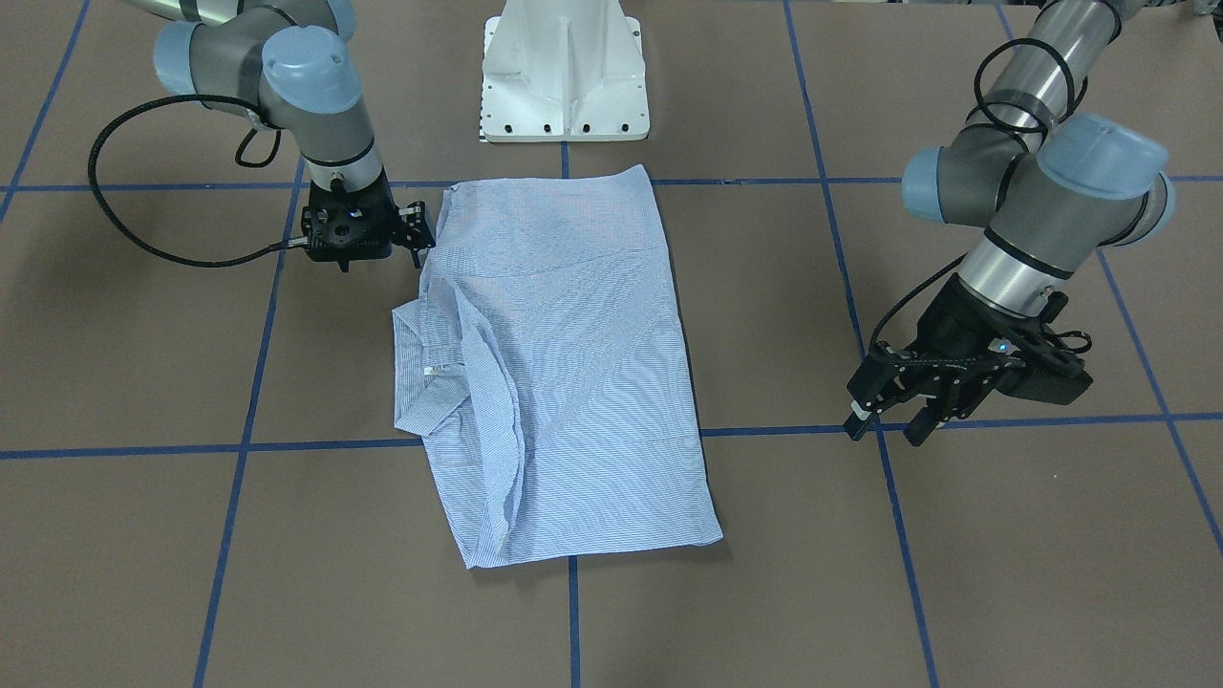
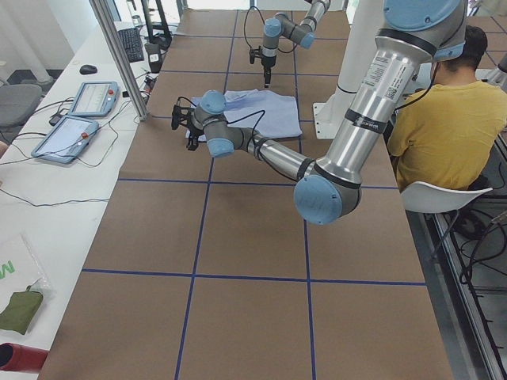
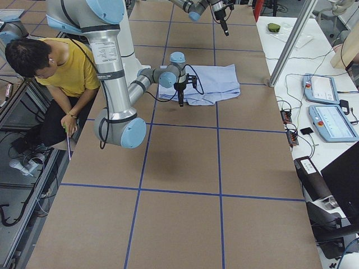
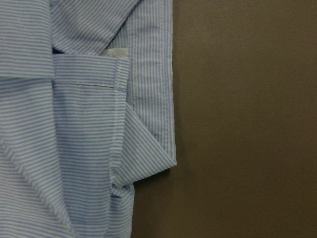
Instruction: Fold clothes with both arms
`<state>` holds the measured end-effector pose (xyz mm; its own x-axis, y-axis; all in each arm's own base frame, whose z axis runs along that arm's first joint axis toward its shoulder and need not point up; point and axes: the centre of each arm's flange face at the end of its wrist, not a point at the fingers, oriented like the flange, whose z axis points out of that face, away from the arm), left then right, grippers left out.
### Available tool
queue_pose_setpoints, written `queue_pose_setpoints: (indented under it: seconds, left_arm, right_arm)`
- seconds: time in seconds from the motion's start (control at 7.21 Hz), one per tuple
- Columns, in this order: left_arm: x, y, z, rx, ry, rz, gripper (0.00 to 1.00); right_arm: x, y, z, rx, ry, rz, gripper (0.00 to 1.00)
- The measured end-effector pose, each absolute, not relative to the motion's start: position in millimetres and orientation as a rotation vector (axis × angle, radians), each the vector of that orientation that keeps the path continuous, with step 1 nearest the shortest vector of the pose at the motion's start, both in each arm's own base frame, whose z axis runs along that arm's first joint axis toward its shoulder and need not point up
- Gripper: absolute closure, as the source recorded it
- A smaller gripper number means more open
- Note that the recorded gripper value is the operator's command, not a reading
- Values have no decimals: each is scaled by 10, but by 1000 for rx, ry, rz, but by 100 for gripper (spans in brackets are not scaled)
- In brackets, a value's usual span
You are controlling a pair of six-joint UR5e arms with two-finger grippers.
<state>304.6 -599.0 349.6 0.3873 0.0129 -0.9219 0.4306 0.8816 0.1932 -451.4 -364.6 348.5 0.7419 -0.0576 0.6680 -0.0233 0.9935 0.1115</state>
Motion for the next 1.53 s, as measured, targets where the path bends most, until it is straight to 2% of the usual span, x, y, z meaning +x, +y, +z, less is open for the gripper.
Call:
queue_pose_setpoints:
  seconds: [0.42,0.97,1.53]
  left_arm:
    - [3007,-5990,3481,445,1155,-276,15]
    - [2667,-5820,3473,447,1184,-263,15]
    - [2596,-5761,3499,436,1192,-264,15]
  right_arm:
    - [-4460,-3758,3231,137,-759,1,0]
    - [-5282,-4454,2328,187,-743,14,0]
    - [-5674,-4722,2396,253,-634,-124,0]
